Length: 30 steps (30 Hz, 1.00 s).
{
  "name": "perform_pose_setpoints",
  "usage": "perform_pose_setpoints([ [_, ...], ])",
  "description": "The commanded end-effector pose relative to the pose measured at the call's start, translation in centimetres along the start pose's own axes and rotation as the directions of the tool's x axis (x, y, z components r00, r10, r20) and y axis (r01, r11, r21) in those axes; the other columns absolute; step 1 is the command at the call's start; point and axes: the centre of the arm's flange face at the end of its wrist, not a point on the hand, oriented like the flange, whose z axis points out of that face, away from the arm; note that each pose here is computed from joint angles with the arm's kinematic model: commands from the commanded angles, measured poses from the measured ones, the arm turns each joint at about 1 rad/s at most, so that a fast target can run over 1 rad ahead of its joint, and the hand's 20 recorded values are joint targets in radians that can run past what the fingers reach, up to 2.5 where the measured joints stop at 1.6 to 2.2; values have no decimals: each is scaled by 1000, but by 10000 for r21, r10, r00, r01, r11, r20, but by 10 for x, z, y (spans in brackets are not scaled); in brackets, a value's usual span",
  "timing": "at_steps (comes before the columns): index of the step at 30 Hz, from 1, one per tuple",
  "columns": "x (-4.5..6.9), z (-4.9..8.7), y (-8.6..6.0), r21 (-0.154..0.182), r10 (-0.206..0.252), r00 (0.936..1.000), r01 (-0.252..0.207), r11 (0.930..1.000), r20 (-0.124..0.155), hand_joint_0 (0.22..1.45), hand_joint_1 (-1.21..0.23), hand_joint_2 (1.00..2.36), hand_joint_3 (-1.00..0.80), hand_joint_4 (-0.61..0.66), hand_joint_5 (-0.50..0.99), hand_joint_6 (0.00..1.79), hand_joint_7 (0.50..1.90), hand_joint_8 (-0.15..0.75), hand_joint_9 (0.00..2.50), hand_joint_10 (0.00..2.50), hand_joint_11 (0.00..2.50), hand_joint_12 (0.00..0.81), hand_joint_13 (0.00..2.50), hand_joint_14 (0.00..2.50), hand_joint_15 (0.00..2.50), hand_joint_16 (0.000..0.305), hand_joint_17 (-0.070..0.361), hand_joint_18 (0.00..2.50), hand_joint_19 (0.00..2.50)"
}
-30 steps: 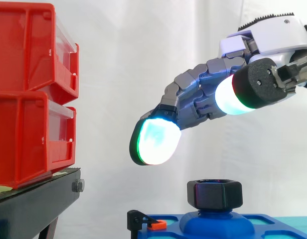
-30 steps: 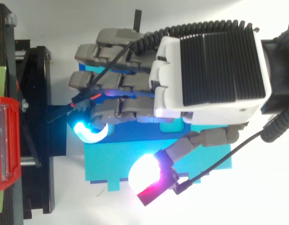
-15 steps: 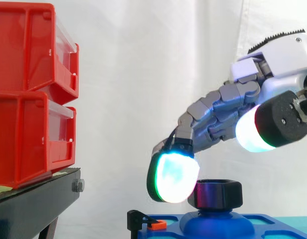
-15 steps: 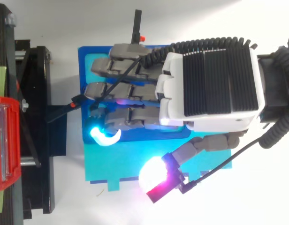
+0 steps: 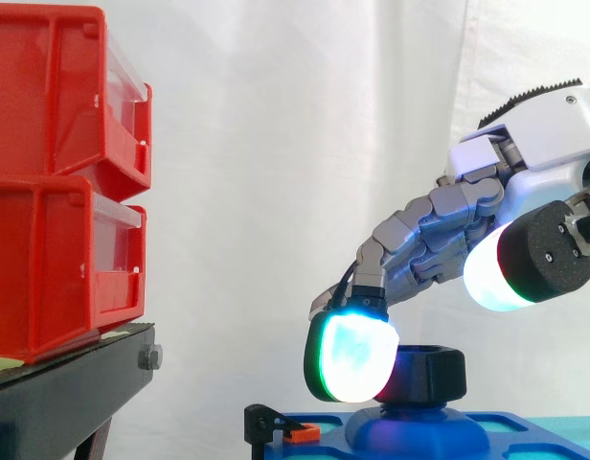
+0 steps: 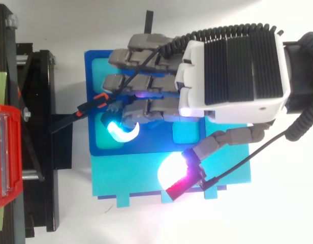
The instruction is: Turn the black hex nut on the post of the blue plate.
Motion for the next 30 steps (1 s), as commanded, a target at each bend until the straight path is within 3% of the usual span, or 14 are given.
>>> perform_pose_setpoints([
  [1, -3, -2, -6, 28, 23, 10000, -24, 10000, 20, 480, -338, 1000, -500, 134, -226, 502, 710, 189, 133, 0, 0, 336, 91, 0, 0, 59, 132, 0, 54],
  [20, -14, -11, -43, -84, -25, 10000, 25, 10000, 34, 481, -360, 1000, -500, 138, -222, 502, 697, 194, 161, 0, 0, 339, 124, 0, 0, 59, 133, 0, 30],
  [30, -23, -21, -73, -208, 101, 9999, -101, 9997, 4, 481, -360, 1000, -500, 139, -222, 502, 699, 194, 161, 0, 0, 340, 125, 0, 0, 59, 133, 0, 20],
])
